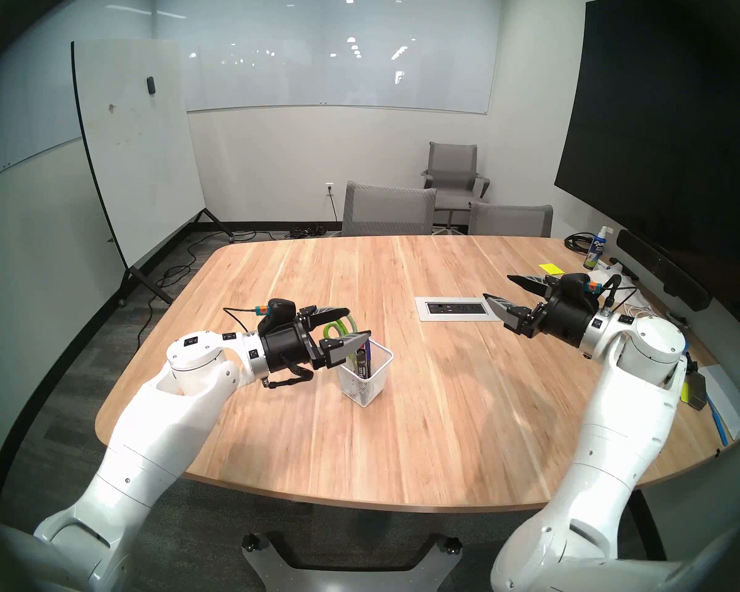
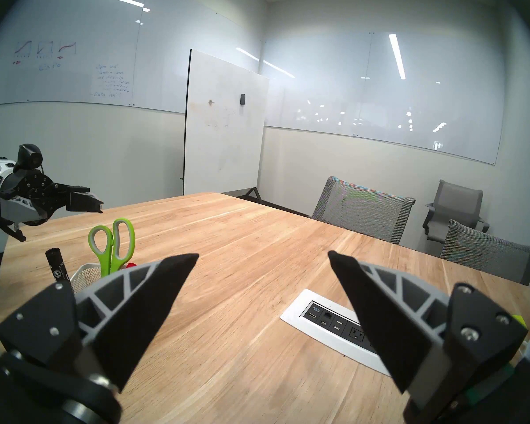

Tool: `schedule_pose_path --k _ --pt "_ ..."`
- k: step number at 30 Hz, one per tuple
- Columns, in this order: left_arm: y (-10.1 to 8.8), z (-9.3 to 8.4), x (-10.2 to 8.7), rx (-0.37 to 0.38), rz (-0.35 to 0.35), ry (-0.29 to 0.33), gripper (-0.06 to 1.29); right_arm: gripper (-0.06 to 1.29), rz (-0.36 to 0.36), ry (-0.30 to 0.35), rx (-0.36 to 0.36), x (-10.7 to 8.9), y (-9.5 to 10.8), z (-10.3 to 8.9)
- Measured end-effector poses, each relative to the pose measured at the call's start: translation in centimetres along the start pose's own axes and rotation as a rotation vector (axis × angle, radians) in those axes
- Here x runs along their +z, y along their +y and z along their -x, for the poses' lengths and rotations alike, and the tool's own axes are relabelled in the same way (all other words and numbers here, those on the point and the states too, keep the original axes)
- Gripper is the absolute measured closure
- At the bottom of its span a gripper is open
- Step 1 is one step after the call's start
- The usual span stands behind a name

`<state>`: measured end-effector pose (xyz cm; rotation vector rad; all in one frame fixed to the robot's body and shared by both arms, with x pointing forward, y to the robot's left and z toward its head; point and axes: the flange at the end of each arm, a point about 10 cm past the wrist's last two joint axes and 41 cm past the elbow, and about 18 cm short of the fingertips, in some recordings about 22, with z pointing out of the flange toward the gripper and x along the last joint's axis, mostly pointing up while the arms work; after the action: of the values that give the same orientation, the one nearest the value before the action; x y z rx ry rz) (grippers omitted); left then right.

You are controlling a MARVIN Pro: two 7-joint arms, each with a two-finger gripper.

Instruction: Place the pen, the marker, and the scissors into the pen holder

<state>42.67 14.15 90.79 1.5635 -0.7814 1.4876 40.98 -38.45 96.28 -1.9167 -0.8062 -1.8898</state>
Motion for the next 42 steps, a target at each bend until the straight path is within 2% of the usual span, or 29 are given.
schedule_pose_path --k 3,8,15,17,24,29,42 --pt "-0.4 -1.4 -0.8 0.024 -0.022 0.018 -0.04 0.01 0.0 0.0 0.0 0.0 0.0 0.0" --pt "-0.6 -2.8 -2.4 0.056 -0.049 0.03 -0.04 0.01 0.0 0.0 0.0 0.0 0.0 0.0" --pt "-0.3 -3.2 -4.8 0.104 -0.097 0.022 -0.04 0.01 0.0 0.0 0.0 0.0 0.0 0.0" --pt "-0.4 -3.2 -5.6 0.112 -0.112 0.019 -0.04 0.01 0.0 0.0 0.0 0.0 0.0 0.0" --pt "-1.2 -3.0 -9.9 0.14 -0.211 0.024 -0.04 0.01 0.0 0.0 0.0 0.0 0.0 0.0" --pt "-0.9 -3.0 -11.7 0.17 -0.265 0.041 -0.04 0.01 0.0 0.0 0.0 0.0 0.0 0.0" --pt "0.5 -1.5 -13.0 0.179 -0.321 0.049 -0.04 0.01 0.0 0.0 0.0 0.0 0.0 0.0"
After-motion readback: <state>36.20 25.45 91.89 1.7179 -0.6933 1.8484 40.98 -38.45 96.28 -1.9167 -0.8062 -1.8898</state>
